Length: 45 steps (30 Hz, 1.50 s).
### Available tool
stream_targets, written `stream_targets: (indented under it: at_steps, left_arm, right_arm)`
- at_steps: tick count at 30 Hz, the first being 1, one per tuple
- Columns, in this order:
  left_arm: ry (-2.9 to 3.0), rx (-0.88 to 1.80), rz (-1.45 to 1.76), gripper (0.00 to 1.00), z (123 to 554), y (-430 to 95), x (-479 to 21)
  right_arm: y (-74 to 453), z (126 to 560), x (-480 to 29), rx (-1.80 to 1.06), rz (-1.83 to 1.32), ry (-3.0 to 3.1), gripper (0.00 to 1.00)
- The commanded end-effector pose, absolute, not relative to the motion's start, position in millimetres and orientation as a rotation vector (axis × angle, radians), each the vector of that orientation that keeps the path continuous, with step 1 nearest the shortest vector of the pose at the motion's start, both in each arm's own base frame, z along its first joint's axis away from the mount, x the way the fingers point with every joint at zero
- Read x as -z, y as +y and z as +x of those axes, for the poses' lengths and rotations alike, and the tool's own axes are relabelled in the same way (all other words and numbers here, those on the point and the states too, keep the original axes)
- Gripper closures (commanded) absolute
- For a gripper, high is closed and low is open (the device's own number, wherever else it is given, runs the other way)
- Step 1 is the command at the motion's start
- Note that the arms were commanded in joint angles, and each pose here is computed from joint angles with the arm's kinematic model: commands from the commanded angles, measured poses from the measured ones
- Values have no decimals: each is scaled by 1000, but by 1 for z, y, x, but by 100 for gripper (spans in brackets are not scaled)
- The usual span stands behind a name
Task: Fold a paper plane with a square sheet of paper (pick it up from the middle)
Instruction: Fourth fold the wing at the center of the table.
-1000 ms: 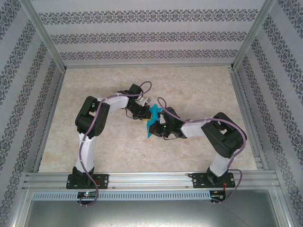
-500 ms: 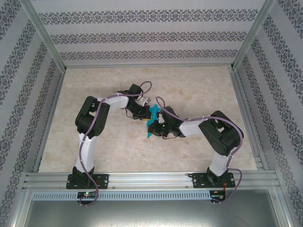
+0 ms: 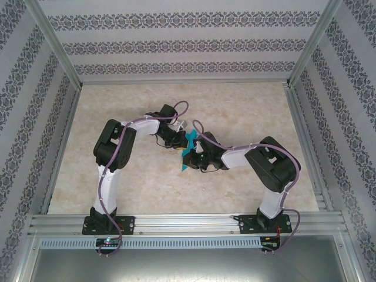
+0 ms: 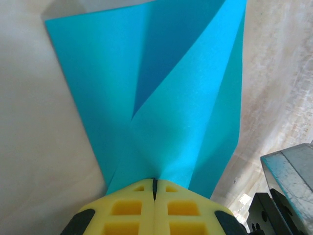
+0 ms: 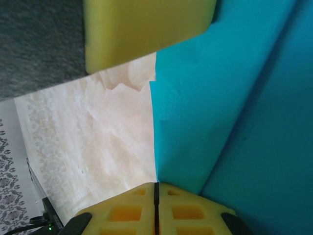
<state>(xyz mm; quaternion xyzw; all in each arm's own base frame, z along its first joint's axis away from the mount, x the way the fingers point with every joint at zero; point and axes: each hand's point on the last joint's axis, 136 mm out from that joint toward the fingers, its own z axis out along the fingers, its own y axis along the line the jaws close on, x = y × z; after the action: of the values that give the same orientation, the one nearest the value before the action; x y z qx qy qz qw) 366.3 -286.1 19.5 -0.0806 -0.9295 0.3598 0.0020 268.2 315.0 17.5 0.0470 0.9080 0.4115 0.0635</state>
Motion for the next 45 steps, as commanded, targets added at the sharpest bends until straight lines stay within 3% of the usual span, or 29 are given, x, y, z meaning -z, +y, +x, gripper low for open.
stream_targets:
  at_steps: [1,12,32,37,45]
  left_arm:
    - [-2917,-891,-223,96,349,-268,31]
    - [-2917,-874,-220,96,350,-267,36]
    - [-2906,-874,-214,97,350,-267,42]
    - [-2903,-880,-217,97,349,-268,41]
    - [-2897,-896,-225,97,349,-269,39]
  right_arm:
    - [321,261,-9,-1215,84,2788,91]
    - [316,232,-5,-1038,-66,2905,91]
    - [334,214,-11,-1052,-173,2923,91]
    - [339,225,-32,-1187,-122,2826,91]
    - [292,261,-54,-1121,31,2725,91]
